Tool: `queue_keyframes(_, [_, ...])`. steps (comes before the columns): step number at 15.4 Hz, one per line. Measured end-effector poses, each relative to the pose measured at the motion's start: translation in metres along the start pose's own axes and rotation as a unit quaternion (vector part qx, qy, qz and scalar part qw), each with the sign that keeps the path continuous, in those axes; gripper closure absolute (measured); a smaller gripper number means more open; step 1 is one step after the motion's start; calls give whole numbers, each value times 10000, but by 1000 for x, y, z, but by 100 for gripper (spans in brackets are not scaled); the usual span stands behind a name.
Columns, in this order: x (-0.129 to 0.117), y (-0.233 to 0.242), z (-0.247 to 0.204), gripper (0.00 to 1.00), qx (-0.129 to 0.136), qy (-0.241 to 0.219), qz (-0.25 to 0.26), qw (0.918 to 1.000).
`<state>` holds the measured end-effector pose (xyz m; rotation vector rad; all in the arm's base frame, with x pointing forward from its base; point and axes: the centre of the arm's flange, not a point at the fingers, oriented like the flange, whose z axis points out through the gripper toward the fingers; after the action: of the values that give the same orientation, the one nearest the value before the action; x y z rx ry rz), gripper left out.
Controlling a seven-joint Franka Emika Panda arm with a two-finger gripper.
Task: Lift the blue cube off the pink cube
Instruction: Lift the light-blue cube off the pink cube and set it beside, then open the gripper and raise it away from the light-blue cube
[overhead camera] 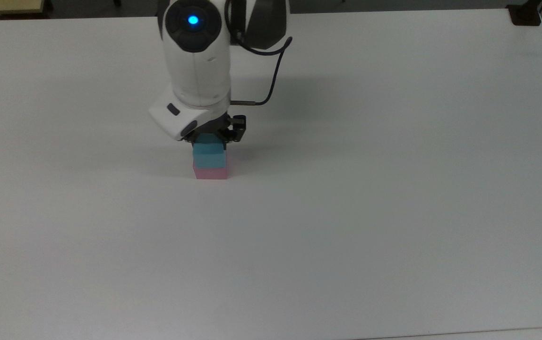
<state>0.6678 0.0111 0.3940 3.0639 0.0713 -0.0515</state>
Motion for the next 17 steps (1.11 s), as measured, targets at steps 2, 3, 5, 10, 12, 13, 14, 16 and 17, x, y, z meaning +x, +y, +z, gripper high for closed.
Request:
queue_keyframes(2, [1, -32, -8, 43, 0, 71, -117, 9999])
queue_keyframes(3, [0, -51, -13, 43, 0, 106, -136, 9999])
queue_keyframes(5, [-4, -98, -18, 43, 1, 145, -231, 9996])
queue_keyframes(10, [-18, -190, 9, 43, -37, 40, -357, 9993])
queue_keyframes(12, [-18, -212, 33, 41, -43, 44, -332, 9994])
queue_keyframes(13, [-18, -217, 42, 40, -50, 30, -329, 9994])
queue_keyframes(14, [-17, -219, 48, 39, -57, 9, -334, 9994])
queue_keyframes(16, [-15, -216, 44, 25, -60, 50, -302, 9995])
queue_keyframes(17, [-13, -212, 35, 15, -53, 124, -278, 9995])
